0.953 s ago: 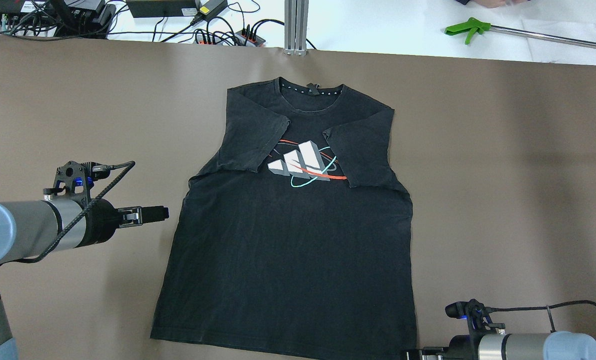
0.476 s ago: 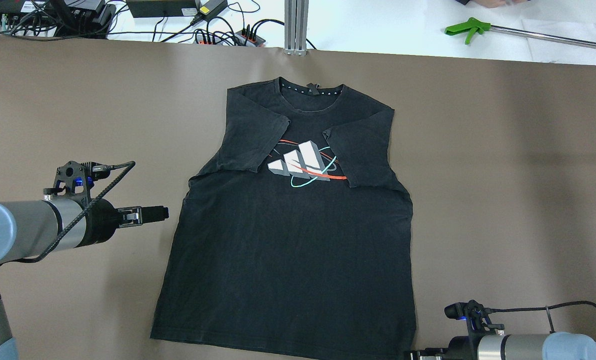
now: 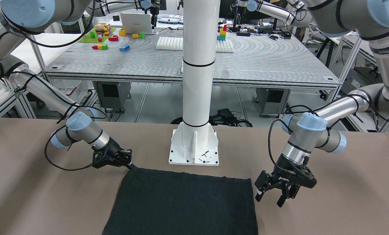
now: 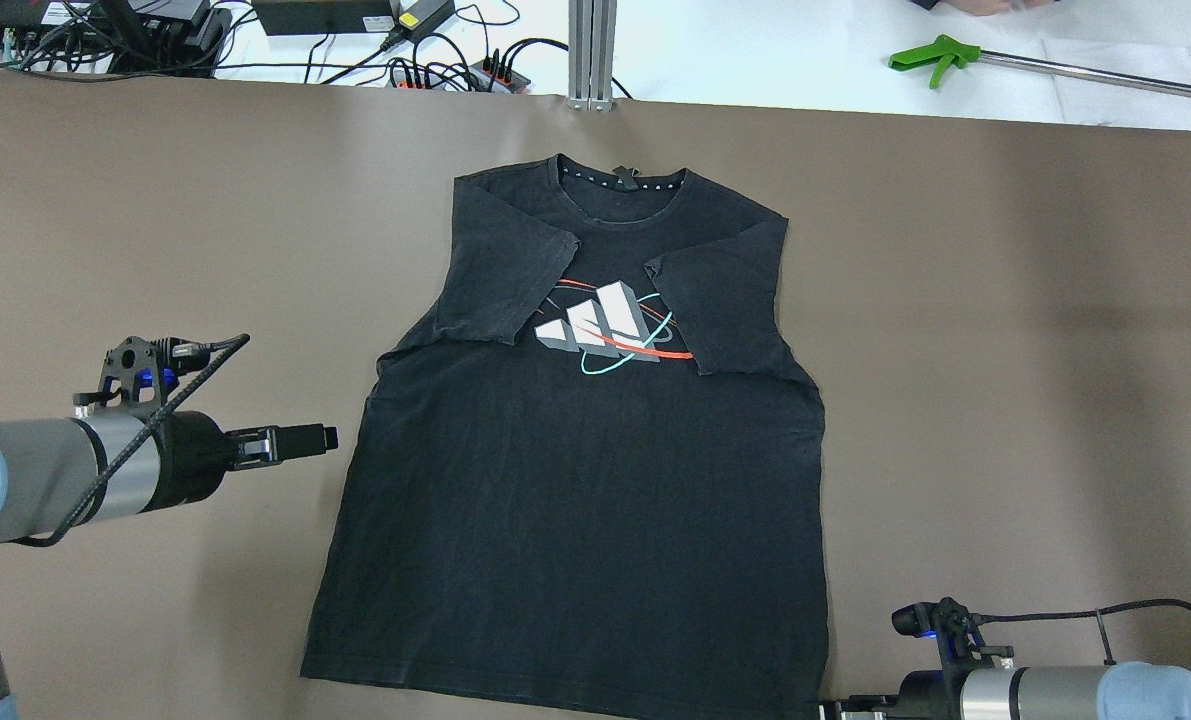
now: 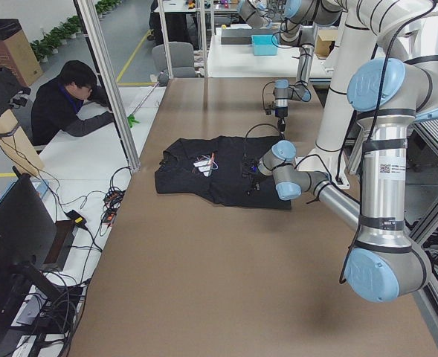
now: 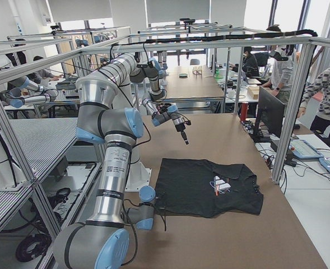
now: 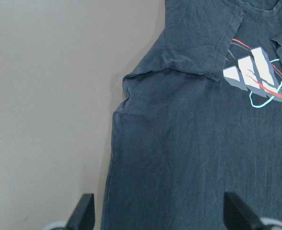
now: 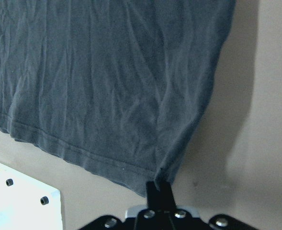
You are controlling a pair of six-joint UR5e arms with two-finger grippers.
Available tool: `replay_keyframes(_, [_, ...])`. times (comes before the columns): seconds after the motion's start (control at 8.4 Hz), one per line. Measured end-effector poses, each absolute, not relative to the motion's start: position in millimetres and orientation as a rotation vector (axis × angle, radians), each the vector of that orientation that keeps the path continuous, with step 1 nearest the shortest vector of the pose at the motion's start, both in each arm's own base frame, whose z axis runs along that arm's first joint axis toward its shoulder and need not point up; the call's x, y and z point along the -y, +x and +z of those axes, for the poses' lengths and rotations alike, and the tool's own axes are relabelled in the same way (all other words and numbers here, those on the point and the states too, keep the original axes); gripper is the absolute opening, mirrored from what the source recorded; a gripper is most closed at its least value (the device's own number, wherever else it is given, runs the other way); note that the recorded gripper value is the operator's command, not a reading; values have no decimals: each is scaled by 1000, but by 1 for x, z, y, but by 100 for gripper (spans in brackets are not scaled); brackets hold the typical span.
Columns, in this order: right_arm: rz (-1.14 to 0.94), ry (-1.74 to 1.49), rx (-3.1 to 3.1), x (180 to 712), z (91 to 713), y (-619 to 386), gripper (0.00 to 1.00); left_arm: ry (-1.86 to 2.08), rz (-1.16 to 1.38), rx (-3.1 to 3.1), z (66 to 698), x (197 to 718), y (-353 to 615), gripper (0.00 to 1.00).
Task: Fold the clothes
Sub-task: 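Grasp the hem corners nearest the robot with both grippers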
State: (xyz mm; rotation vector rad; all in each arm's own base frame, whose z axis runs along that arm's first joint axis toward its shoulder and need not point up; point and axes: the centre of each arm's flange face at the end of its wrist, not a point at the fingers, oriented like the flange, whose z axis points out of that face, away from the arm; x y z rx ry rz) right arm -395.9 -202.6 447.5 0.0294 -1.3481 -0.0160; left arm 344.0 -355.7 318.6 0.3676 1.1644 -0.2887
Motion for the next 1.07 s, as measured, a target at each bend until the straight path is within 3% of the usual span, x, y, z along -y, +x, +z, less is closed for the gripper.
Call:
replay_keyframes(0.71, [-6, 47, 1373, 207, 443, -393, 0, 361, -293, -1123, 357, 232, 415, 95])
replay_keyframes(1.07, [-4, 51, 1379, 209, 441, -391, 0, 356, -291, -1121, 363, 199, 431, 95])
